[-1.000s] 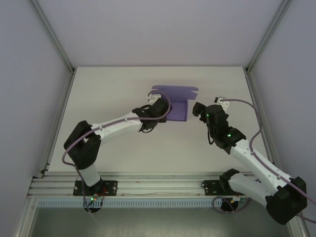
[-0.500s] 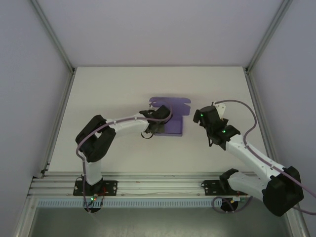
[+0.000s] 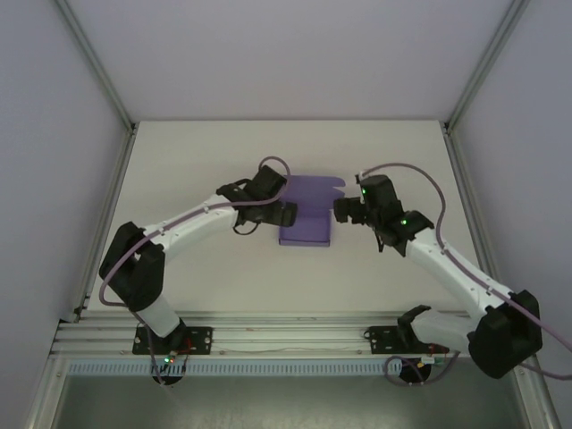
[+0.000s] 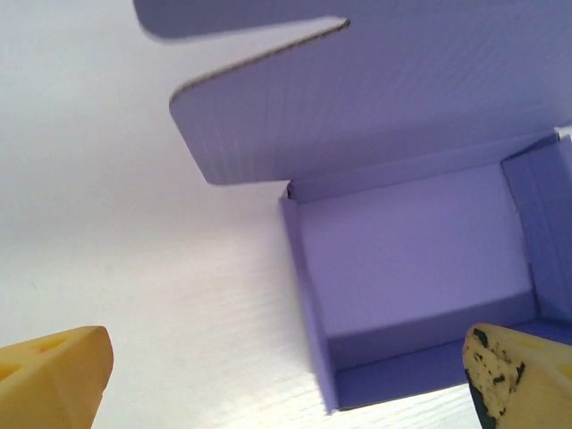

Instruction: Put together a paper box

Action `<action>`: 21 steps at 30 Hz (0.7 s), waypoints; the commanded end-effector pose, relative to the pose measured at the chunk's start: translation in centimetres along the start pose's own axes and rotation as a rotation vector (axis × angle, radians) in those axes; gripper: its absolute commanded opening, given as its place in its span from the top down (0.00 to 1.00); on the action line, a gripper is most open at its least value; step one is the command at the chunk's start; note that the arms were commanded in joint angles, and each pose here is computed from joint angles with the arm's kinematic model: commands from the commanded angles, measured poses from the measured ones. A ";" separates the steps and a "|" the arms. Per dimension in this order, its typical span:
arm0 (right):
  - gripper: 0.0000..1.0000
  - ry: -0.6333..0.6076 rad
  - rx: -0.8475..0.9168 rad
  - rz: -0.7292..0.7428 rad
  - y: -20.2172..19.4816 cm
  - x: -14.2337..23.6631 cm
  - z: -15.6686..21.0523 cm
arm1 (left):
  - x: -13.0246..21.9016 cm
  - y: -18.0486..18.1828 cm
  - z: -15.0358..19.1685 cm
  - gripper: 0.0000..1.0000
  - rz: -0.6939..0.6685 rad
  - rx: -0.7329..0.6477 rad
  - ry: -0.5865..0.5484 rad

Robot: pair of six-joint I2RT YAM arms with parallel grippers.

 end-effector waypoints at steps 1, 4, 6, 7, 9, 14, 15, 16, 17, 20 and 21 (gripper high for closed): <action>0.02 0.139 0.214 -0.171 0.8 0.0 -1.4 | 1.0 -0.5 -0.4 0.00 0.131 -0.368 -0.023; 0.02 0.263 0.401 -0.219 0.7 -1.0 -1.2 | 1.6 0.6 -0.5 0.00 0.044 -0.493 -0.015; 0.02 0.296 0.459 -0.211 0.6 -2.0 -1.7 | 2.1 1.6 -0.4 0.00 0.051 -0.546 -0.017; 0.02 0.309 0.467 -0.219 0.7 -2.4 -2.3 | 2.5 2.3 -0.5 0.00 0.059 -0.556 -0.021; 0.04 0.348 0.487 -0.248 0.6 -3.1 -3.2 | 2.9 3.8 -0.9 0.00 0.091 -0.562 -0.040; 0.06 0.453 0.572 -0.257 0.6 -5.6 -4.0 | 2.4 6.8 -1.9 0.00 0.123 -0.590 -0.016; 0.06 0.477 0.587 -0.257 0.5 -6.0 -4.0 | 2.2 6.9 -2.0 0.00 0.161 -0.620 -0.022; 0.07 0.499 0.604 -0.256 0.3 -6.3 -3.9 | 2.1 7.0 -2.2 0.00 0.187 -0.650 -0.037; 0.08 0.511 0.621 -0.255 0.3 -6.6 -4.0 | 2.0 7.1 -2.4 0.00 0.201 -0.672 -0.053; 0.09 0.530 0.659 -0.282 0.3 -7.6 -4.1 | 1.8 7.5 -3.5 0.00 0.234 -0.732 -0.097; 0.11 0.547 0.671 -0.292 0.3 -7.9 -4.1 | 1.6 7.5 -4.0 0.00 0.246 -0.746 -0.101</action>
Point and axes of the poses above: each hand's point on the last joint's axis, 136 mm out from that joint toward the fingers, its own x axis back along the fingers, its own y axis along the line the jaws close on, z = x × y, the point moved 9 cm from there along x, back along the fingers, and after that the axes turned 12 degrees about -x, right-handed, at the moved point
